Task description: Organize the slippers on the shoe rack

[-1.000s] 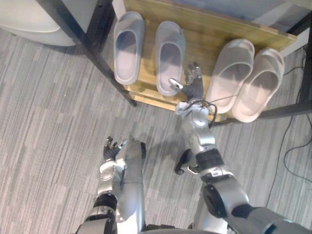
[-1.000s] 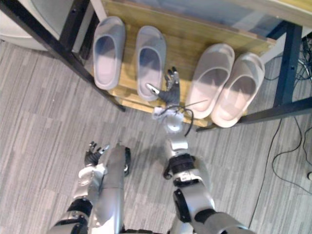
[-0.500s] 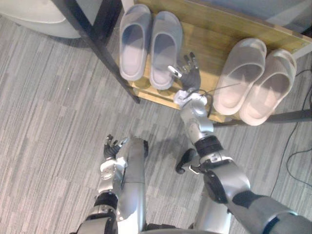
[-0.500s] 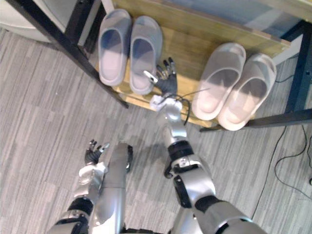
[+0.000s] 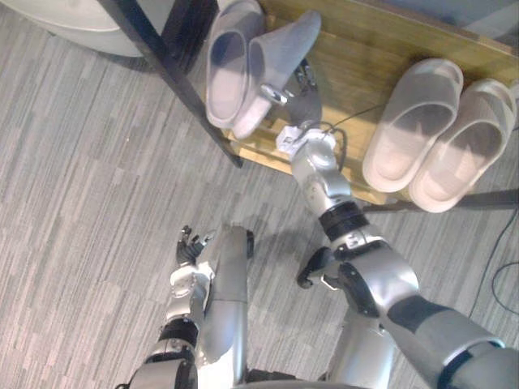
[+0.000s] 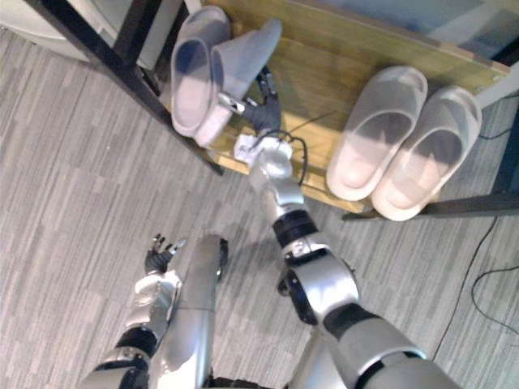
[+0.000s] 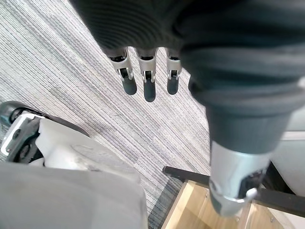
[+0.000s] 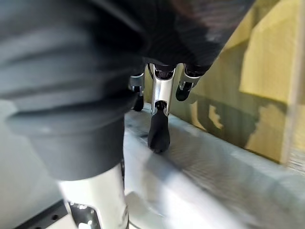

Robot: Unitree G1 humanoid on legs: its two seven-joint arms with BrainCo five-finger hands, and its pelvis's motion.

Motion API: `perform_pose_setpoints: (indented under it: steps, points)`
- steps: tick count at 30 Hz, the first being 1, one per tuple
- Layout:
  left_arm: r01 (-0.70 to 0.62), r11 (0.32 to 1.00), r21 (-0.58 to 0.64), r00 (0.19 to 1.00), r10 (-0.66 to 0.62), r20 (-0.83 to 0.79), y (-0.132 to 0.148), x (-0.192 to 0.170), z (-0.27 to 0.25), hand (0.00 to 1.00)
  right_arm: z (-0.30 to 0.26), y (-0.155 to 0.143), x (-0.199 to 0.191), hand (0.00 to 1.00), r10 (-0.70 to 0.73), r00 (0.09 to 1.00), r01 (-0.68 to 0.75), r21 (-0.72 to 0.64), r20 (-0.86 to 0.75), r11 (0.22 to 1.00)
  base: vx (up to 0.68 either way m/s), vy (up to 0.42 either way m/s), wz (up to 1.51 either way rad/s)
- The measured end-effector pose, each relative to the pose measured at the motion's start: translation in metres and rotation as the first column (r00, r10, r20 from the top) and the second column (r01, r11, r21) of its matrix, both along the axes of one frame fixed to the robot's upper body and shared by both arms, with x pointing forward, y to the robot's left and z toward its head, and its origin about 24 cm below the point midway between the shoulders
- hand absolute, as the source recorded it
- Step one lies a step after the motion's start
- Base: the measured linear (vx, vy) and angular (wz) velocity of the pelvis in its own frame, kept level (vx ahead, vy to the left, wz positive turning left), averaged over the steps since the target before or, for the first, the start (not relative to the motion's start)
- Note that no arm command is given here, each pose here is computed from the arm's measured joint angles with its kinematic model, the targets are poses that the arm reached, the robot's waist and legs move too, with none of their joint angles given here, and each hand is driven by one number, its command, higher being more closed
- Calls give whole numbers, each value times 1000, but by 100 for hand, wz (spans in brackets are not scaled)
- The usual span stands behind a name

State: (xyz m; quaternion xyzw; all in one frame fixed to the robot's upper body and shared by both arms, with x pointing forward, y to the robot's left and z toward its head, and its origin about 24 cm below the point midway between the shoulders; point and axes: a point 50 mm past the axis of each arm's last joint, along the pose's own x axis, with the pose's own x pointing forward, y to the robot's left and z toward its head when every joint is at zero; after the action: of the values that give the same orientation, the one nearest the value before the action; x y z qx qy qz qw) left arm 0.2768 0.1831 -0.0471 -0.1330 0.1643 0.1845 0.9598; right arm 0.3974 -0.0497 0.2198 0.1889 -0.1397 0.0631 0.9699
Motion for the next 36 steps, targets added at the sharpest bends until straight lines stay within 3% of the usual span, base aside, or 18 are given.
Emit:
perform_pose_setpoints:
  steps: [15,30,36]
  points:
    - [-13,1000,-19,999,12,-44,2,-5,-9,0,-22,-13,5,0,-48,996,44,-63,-74,997,0,-1,-1]
    - [-26,999,-26,998,24,-60,5,-9,-12,0,-40,-62,-7,0,-220,971,231,127,-95,965,-2,-1,-1]
    - [-44,999,-29,997,42,-62,9,-11,-12,0,-39,-73,-21,0,-341,939,345,107,-48,933,0,-1,-1]
